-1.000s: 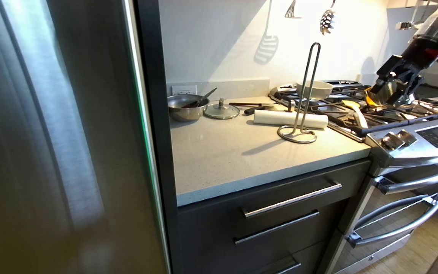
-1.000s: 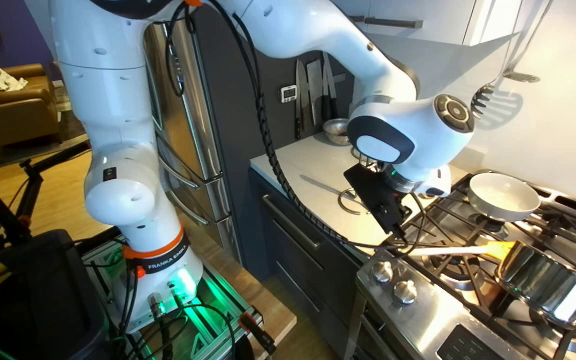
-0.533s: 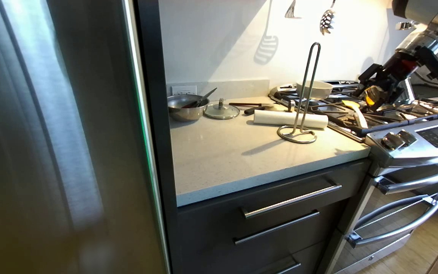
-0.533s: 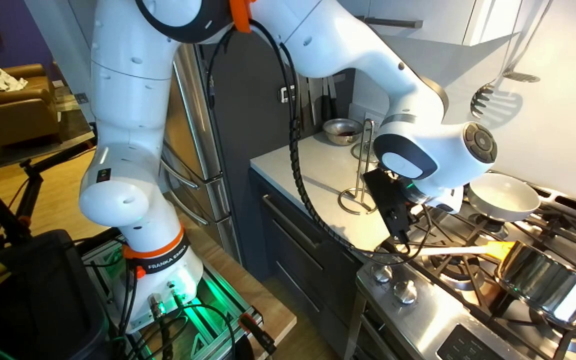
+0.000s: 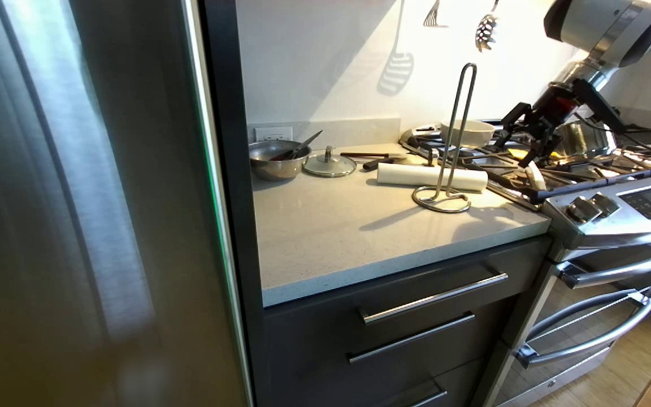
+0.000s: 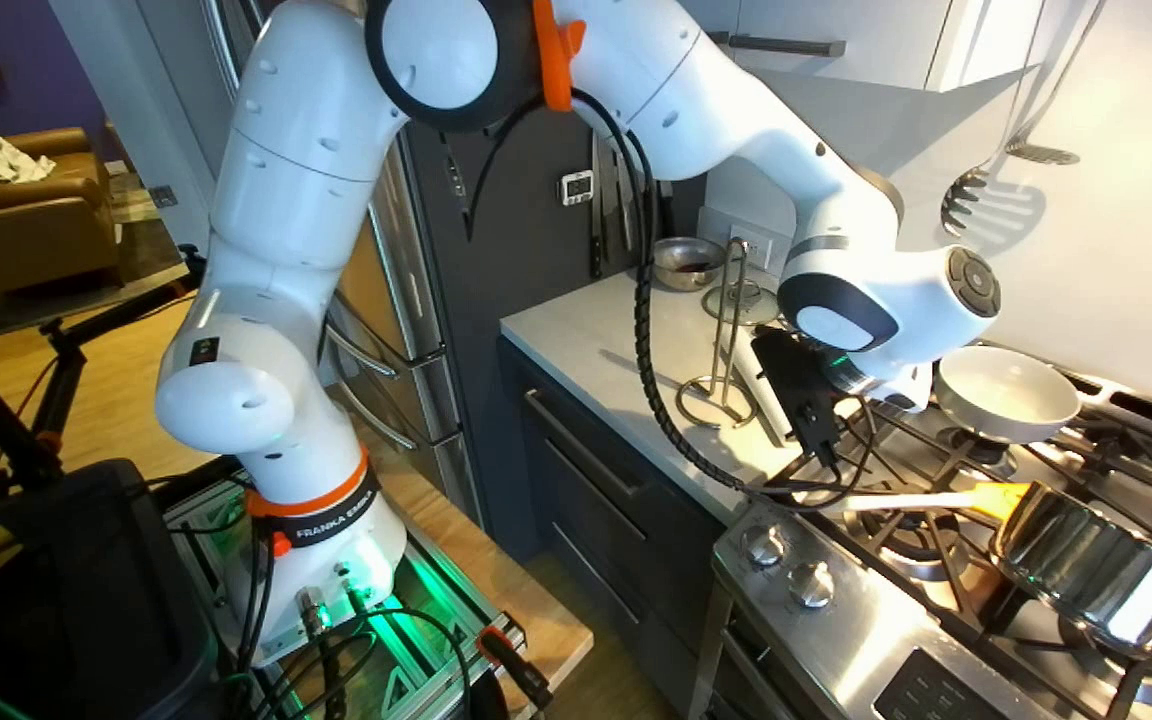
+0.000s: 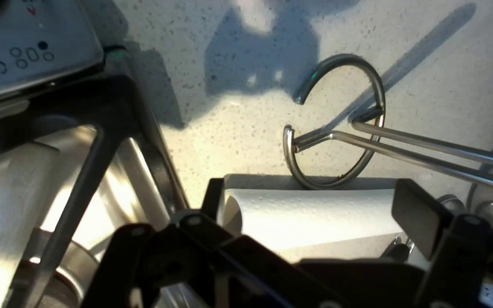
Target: Put the paper towel roll on the silver stand
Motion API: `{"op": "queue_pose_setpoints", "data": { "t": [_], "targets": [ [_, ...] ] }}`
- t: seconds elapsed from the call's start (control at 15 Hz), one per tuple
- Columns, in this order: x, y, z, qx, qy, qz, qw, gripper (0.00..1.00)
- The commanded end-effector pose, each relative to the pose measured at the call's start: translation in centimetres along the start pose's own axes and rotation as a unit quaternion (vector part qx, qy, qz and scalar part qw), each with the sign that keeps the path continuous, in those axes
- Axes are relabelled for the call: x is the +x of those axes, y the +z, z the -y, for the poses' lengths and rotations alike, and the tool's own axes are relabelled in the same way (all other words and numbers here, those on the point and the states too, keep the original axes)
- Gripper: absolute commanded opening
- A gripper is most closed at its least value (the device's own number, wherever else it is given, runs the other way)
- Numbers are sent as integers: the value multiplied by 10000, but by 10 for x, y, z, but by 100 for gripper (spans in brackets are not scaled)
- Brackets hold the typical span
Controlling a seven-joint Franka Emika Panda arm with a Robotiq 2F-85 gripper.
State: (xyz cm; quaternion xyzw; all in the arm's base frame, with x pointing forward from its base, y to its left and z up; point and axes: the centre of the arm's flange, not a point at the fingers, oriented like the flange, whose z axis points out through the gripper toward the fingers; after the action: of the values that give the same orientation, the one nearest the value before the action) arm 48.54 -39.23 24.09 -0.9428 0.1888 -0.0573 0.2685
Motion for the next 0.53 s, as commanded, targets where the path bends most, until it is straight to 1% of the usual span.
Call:
{"op": "queue_pose_setpoints", "data": {
  "t": [0.0,0.47],
  "targets": [
    [19,13,-13,98,93,82,9999,100],
    [29,30,-15,140,-1,9,9999,100]
  ]
}}
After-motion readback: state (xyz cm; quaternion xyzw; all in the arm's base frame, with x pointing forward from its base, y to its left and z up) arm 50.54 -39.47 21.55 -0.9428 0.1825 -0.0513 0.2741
